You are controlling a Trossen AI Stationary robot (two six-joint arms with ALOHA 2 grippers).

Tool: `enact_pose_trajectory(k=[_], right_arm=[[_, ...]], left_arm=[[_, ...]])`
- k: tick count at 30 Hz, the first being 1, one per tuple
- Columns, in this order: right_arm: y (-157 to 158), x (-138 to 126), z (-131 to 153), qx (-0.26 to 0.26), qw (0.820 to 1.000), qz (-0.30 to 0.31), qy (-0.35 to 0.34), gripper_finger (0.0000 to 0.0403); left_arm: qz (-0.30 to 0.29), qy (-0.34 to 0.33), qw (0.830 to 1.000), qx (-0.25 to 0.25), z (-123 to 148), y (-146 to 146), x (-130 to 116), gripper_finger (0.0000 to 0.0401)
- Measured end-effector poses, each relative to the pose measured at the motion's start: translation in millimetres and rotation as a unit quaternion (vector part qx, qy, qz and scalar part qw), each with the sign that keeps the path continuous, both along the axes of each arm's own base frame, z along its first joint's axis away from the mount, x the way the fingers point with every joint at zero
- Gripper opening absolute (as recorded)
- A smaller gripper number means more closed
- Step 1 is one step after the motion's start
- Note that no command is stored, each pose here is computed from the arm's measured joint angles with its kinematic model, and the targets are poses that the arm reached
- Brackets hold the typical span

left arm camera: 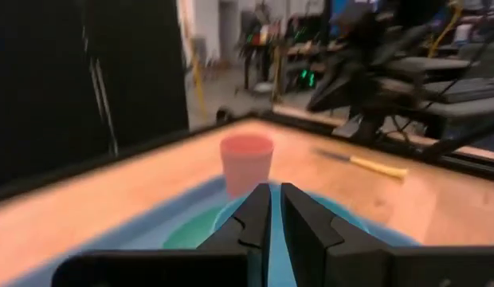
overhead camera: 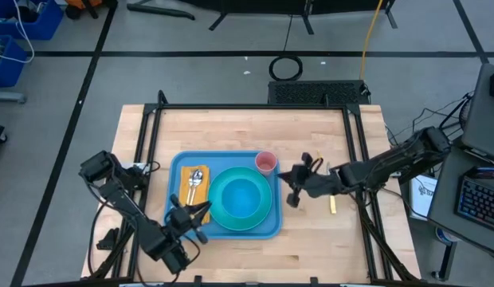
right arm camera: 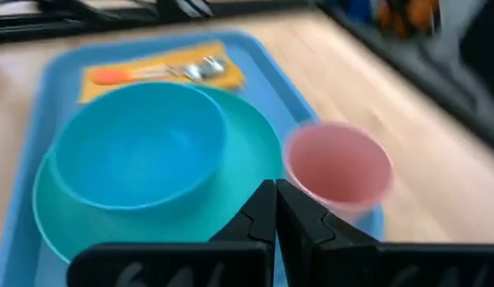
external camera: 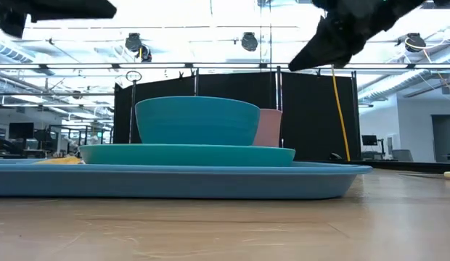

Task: Set up tray
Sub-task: Put the yellow knife on the blue serving tray to the left of the orange spoon

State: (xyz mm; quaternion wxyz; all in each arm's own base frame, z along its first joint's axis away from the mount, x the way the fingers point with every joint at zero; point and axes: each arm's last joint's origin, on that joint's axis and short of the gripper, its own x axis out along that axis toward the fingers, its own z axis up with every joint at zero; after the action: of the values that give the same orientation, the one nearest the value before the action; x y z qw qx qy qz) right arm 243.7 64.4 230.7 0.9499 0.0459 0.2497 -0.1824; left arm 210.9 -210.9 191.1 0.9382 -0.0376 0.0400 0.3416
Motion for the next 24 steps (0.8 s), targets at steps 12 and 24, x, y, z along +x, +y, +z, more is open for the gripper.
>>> enact_pose_trajectory(k=[12,24], right_arm=[[-27.3,-0.3,6.6,0.155,0.981,-0.065,0.094,0.0],[-16.5,-45.5,-14.1,0.278,0.889,-0.273,0.24,0.0]], left_arm=[[-0.019,0.018,0.995,0.094,3.2,-1.4,-7.1,0.0035],[-0.095,0.014,0.989,0.109,9.2,-19.7,-47.5,0.0035]])
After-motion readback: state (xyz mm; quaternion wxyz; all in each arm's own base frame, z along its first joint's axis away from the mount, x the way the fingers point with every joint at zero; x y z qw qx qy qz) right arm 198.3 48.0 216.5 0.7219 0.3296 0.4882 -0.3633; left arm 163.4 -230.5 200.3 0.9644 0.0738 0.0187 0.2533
